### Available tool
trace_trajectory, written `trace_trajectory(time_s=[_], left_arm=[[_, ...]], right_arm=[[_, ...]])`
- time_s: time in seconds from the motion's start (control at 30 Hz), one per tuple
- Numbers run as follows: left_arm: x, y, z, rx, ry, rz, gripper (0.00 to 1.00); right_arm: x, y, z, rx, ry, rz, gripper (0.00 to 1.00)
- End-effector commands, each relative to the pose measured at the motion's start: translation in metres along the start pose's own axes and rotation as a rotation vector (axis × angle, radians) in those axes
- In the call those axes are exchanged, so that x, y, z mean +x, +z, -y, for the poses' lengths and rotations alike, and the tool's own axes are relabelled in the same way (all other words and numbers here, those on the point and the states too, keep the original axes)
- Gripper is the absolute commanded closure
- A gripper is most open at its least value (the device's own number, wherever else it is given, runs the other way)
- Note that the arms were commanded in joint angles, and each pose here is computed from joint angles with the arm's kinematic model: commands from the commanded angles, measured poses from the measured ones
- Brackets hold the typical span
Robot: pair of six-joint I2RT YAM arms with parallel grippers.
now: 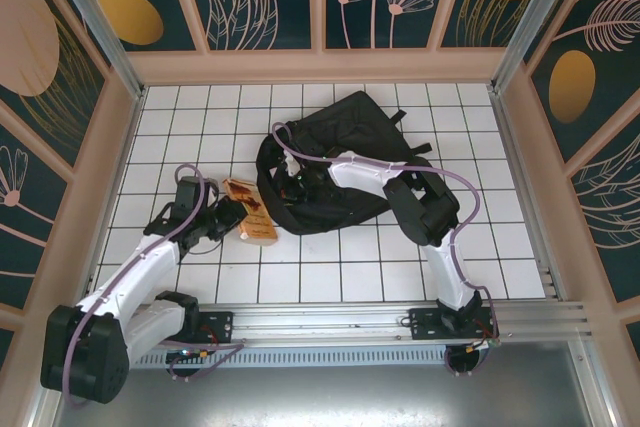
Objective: Pack books, pencil case, and school supplies into a backpack
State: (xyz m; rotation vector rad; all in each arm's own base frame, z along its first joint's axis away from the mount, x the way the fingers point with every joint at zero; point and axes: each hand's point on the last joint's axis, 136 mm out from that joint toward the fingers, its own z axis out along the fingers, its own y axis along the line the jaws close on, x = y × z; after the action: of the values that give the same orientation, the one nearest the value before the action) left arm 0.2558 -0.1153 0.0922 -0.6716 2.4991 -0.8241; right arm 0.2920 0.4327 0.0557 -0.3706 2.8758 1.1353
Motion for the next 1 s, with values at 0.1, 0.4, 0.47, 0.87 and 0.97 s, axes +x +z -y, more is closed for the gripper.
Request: trace_trajectory(time_s=[0.1, 0.4, 0.47, 0.87, 0.97], left_arm=[[-0.037, -0.047, 0.04, 0.002, 0.095, 0.143, 1.0], [-0.067, -0.105, 0.098, 0.158, 0.211, 0.32, 1.0], [-0.066, -0.105, 0.113, 0.223, 0.222, 0.297, 1.0], [-0.071, -0.056, 0.145, 0.518, 0.096, 0.241, 1.0], [-0.072, -0.048, 0.153, 0.632, 0.043, 0.233, 1.0]], right_arm=[[-0.018, -0.061, -0.028, 0.039, -0.033, 0.092, 1.0], [-0.043, -0.131, -0.039, 0.249, -0.166, 0.23, 1.0], [-0.048, -0.143, -0.047, 0.245, -0.175, 0.252, 1.0], [-0.056, -0.204, -0.084, 0.044, -0.144, 0.315, 1.0], [-0.054, -0.21, -0.091, 0.009, -0.136, 0.319, 1.0]])
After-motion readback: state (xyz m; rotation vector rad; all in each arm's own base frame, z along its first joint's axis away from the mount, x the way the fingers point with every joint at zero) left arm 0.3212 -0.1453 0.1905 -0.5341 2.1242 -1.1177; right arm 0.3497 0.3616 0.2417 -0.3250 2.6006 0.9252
